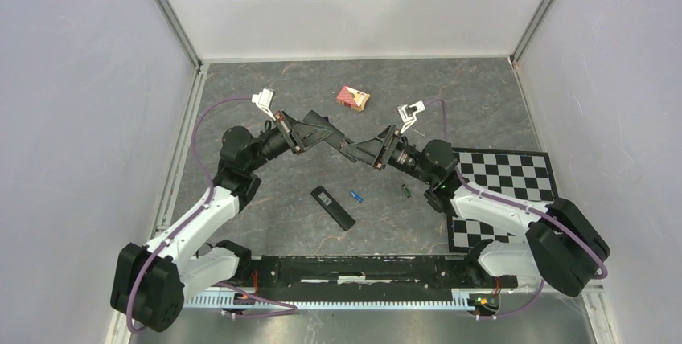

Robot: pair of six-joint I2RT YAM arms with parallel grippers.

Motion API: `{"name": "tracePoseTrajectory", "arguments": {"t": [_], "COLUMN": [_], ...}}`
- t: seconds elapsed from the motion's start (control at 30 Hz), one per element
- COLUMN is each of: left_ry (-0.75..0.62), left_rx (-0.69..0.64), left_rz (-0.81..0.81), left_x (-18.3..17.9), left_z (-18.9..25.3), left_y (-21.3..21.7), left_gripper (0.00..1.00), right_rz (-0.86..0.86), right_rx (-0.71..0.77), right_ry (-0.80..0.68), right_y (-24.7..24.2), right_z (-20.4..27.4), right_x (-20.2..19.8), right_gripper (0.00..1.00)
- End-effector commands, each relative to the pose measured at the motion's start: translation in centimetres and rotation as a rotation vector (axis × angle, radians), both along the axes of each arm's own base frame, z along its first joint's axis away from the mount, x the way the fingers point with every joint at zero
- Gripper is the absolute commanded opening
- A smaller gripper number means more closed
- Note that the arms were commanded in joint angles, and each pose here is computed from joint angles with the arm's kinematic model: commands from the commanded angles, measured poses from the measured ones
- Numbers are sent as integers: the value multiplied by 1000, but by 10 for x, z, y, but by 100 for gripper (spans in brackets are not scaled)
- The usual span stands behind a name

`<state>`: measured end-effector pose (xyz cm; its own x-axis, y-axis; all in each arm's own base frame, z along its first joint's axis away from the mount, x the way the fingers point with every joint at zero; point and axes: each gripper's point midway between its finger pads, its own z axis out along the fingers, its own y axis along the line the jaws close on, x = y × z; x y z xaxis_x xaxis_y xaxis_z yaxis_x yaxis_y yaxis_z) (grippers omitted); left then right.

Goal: Load the batteries into the remote control
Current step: Load the battery into the remote control, then pick up the battery from the center of the board.

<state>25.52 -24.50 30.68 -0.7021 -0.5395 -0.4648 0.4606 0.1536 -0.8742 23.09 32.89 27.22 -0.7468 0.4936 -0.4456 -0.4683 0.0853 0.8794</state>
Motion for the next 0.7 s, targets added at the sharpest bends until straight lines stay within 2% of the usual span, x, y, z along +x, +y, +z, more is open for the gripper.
{"name": "tracePoseTrajectory", "arguments": {"t": [0.0,0.07,0.17,0.27,0.33,0.47,0.57,0.67], "left_ry": [-61,-56,-18,24,28,-10,-51,-86], "left_rx": [75,134,234,345,396,430,434,438], "left_rz": [39,69,129,210,249,258,233,221], "left_x": [4,7,10,14,13,8,2,-2], "left_z": [-2,-14,-37,-59,-68,-70,-64,-58], "left_y": [5,9,19,35,44,50,48,48], "left_gripper": [2,2,2,2,2,2,2,2], "right_rz": [-24,-50,-105,-152,-175,-164,-113,-25], "right_rx": [-85,-134,-242,-461,-642,-907,-1042,-1105], "right_ry": [-71,-91,-126,-162,-173,-191,-221,-275], "right_y": [-14,-25,-46,-64,-78,-95,-87,-67], "right_z": [-6,-13,-30,-63,-92,-145,-171,-187], "right_x": [3,8,19,30,37,36,27,17], "right_gripper": [82,87,87,82,74,63,62,62]}}
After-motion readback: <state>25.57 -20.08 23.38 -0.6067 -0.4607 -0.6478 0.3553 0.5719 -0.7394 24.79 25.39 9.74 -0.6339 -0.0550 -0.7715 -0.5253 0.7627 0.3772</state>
